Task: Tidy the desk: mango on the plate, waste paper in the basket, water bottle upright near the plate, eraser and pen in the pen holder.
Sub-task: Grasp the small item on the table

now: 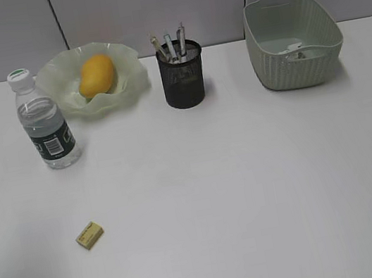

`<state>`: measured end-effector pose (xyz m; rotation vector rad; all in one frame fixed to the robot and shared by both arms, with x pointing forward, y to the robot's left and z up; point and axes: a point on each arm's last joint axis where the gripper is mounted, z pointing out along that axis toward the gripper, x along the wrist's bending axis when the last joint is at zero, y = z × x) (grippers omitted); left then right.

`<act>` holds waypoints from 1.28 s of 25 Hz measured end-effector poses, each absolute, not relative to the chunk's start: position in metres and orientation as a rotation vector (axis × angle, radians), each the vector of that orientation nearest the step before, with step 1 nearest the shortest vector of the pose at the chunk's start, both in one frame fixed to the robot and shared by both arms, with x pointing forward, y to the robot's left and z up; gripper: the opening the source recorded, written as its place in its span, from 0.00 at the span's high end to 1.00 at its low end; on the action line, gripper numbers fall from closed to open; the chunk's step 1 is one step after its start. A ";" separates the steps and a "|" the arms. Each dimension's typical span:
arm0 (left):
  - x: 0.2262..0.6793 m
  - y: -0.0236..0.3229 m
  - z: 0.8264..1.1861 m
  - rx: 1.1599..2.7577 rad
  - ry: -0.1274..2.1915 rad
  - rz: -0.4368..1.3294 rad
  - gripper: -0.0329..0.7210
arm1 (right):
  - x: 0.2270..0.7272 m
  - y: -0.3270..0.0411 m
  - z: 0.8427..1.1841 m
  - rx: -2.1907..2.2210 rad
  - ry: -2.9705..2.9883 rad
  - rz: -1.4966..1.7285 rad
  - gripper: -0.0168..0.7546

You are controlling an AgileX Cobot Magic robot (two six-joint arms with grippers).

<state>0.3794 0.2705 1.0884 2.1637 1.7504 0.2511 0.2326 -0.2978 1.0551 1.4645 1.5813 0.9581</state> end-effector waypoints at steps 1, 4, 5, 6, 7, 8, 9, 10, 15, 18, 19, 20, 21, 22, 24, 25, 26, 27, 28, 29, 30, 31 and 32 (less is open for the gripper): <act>0.387 0.268 1.084 2.207 1.743 0.221 0.35 | 0.233 -0.298 1.055 1.464 1.581 0.958 0.40; 0.408 0.260 1.065 2.323 1.746 0.107 0.35 | 0.233 -0.298 1.055 1.464 1.581 0.958 0.40; 0.414 0.257 1.058 2.357 1.743 0.073 0.35 | 0.233 -0.298 1.055 1.464 1.581 0.958 0.40; 0.420 0.251 1.051 2.396 1.728 0.042 0.35 | 0.233 -0.298 1.055 1.464 1.581 0.958 0.40; 0.426 0.245 1.045 2.427 1.707 0.023 0.35 | 0.233 -0.298 1.055 1.464 1.581 0.958 0.40; 0.431 0.238 1.038 2.457 1.682 0.005 0.35 | 0.233 -0.298 1.055 1.464 1.581 0.958 0.40; 0.435 0.231 1.032 2.476 1.654 0.004 0.35 | 0.233 -0.298 1.055 1.464 1.581 0.958 0.40; 0.440 0.223 1.026 2.501 1.621 0.000 0.35 | 0.233 -0.298 1.055 1.464 1.581 0.958 0.40; 0.461 0.186 0.990 2.581 1.480 0.016 0.35 | 0.233 -0.298 1.055 1.464 1.581 0.958 0.40; 0.470 0.171 0.969 2.611 1.435 0.022 0.35 | 0.233 -0.298 1.055 1.464 1.581 0.958 0.40; 0.473 0.168 0.962 2.620 1.431 0.019 0.36 | 0.233 -0.298 1.055 1.464 1.581 0.958 0.40; 0.476 0.166 0.957 2.621 1.429 0.020 0.37 | 0.233 -0.298 1.055 1.464 1.581 0.958 0.40; 0.479 0.163 0.952 2.625 1.428 0.019 0.38 | 0.233 -0.298 1.055 1.464 1.581 0.958 0.40; 0.482 0.162 0.947 2.627 1.428 0.021 0.38 | 0.233 -0.298 1.055 1.464 1.581 0.958 0.40; 0.489 0.158 0.942 2.635 1.423 0.028 0.39 | 0.233 -0.298 1.055 1.464 1.581 0.958 0.40; 0.493 0.157 0.939 2.641 1.420 0.032 0.39 | 0.233 -0.298 1.055 1.464 1.581 0.958 0.40; 0.497 0.155 0.937 2.644 1.417 0.036 0.39 | 0.233 -0.298 1.055 1.464 1.581 0.958 0.40; 0.501 0.153 0.936 2.648 1.411 0.045 0.40 | 0.233 -0.298 1.055 1.464 1.581 0.958 0.40; 0.504 0.152 0.934 2.653 1.408 0.048 0.40 | 0.233 -0.298 1.055 1.464 1.581 0.958 0.40; 0.507 0.150 0.930 2.659 1.409 0.047 0.41 | 0.233 -0.298 1.055 1.464 1.581 0.958 0.40; 0.509 0.149 0.928 2.663 1.410 0.044 0.43 | 0.233 -0.298 1.055 1.464 1.581 0.958 0.40; 0.510 0.149 0.924 2.671 1.412 0.039 0.44 | 0.233 -0.298 1.055 1.464 1.581 0.958 0.40; 0.511 0.148 0.919 2.683 1.408 0.035 0.44 | 0.233 -0.298 1.055 1.464 1.581 0.958 0.40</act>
